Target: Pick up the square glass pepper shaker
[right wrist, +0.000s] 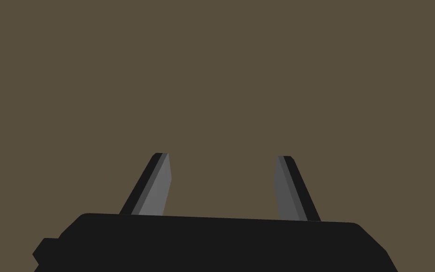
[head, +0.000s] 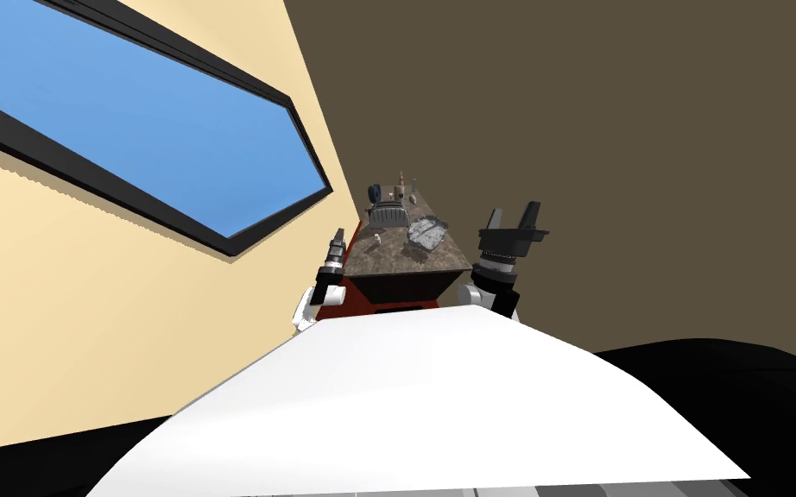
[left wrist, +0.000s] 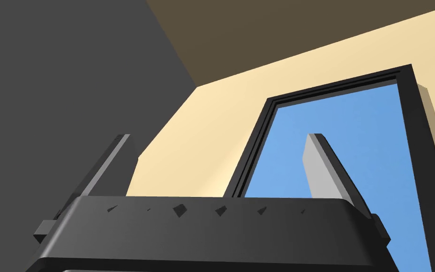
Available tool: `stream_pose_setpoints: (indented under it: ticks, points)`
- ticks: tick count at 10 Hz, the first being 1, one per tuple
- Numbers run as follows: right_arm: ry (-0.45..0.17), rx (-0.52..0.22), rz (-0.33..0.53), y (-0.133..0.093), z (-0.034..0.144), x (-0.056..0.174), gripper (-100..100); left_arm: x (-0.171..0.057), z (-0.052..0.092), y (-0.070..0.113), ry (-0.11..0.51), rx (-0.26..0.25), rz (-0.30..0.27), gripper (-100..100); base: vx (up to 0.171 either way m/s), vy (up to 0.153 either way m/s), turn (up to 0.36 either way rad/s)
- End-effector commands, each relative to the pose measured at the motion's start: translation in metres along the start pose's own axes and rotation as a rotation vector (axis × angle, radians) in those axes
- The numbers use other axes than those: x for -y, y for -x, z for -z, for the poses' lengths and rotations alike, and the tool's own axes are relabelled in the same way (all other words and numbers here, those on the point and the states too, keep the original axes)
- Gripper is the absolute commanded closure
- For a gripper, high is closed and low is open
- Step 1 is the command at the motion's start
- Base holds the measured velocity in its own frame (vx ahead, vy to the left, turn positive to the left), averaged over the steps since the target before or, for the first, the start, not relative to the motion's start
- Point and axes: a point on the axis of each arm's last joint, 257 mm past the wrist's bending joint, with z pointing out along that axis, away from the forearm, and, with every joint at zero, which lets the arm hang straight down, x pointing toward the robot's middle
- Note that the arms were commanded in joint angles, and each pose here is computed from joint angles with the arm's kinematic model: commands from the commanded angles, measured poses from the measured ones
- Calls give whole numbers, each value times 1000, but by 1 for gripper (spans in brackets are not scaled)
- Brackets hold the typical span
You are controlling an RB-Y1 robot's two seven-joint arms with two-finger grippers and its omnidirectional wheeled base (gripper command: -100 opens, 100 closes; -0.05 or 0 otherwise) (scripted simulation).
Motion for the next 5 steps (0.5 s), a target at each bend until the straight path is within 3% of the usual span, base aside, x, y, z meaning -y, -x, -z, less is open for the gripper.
stream_pose_setpoints:
  ticks: [1,2,4,5]
  points:
    - [0,0,0,0,0,0,0,-22,-8,-10,56,-33,-38,-100,-34,-91,-46]
    - [0,0,0,0,0,0,0,-24,-8,-10,62,-34,-38,-100,-21,-69,-16]
    - [0,0,0,0,0,0,0,-50,-19,-20,128,-69,-95,-100,-22,-76,-57]
    - [0,0,0,0,0,0,0,-57,-17,-22,147,-73,-95,-100,-25,-64,-23]
